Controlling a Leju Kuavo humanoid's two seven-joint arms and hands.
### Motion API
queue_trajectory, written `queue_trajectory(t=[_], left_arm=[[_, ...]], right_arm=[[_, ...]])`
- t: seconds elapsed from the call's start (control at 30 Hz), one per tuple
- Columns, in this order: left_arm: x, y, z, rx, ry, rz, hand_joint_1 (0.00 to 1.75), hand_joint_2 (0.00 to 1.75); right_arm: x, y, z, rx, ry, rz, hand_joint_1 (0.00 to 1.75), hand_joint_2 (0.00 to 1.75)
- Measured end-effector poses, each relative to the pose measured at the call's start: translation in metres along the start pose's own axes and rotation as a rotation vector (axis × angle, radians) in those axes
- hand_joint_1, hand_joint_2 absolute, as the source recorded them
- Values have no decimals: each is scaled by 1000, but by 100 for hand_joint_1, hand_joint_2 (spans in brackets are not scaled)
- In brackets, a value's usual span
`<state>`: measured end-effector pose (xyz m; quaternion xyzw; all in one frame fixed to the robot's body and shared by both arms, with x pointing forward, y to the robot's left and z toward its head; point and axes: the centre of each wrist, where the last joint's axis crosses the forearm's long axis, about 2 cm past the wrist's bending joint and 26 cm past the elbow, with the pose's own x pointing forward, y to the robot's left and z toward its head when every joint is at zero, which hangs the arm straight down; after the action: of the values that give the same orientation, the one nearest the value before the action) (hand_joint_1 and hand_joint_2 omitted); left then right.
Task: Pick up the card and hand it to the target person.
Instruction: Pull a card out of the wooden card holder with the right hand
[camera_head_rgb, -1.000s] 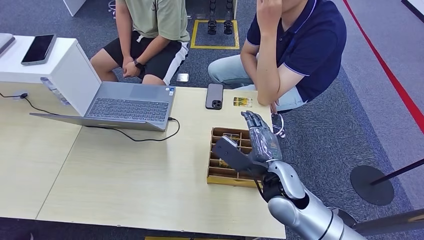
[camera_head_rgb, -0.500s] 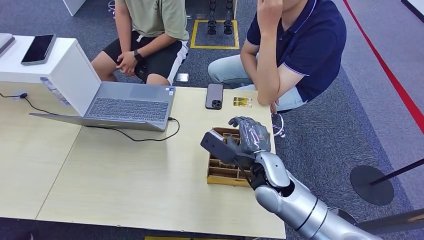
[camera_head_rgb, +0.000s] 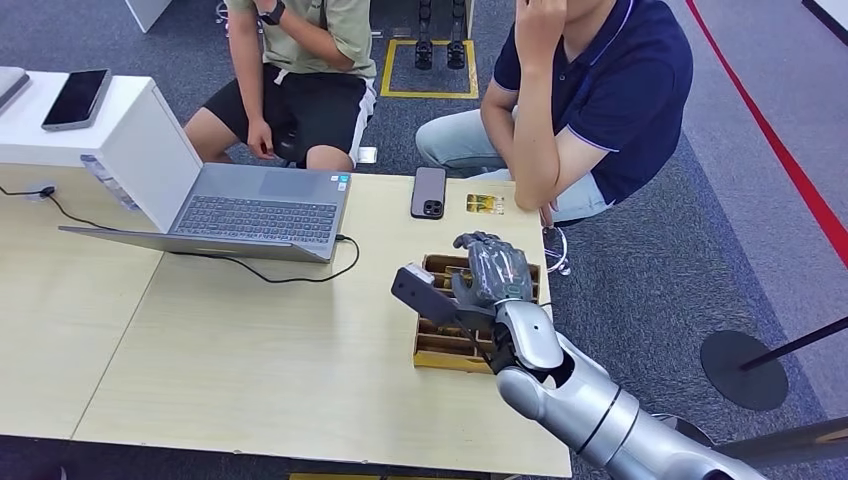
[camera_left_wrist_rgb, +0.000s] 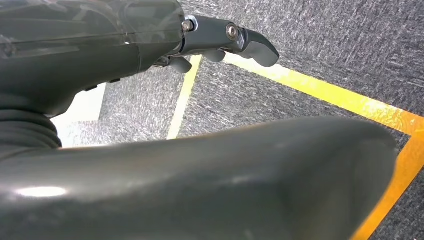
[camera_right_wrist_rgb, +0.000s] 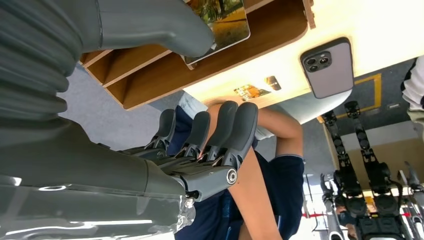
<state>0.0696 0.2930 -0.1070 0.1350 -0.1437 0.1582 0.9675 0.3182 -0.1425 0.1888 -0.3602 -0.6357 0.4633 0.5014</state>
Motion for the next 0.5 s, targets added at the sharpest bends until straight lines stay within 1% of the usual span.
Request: queue_trajectory(t=[0.1,0.17,0.3,0.5], left_arm=[[0,0,0,0,1,0,0,0],[0,0,0,-1,2,0,0,0],[0,-1,0,-1,3,0,0,0],[0,-1,0,-1,5,0,0,0]], right_arm=[[1,4,-1,12,0,10,90,175],[1,6,-1,19,1,15,92,175],[2,10,-1,34,0,25,85,175],[4,15,-1,52,-10,33,82,175]])
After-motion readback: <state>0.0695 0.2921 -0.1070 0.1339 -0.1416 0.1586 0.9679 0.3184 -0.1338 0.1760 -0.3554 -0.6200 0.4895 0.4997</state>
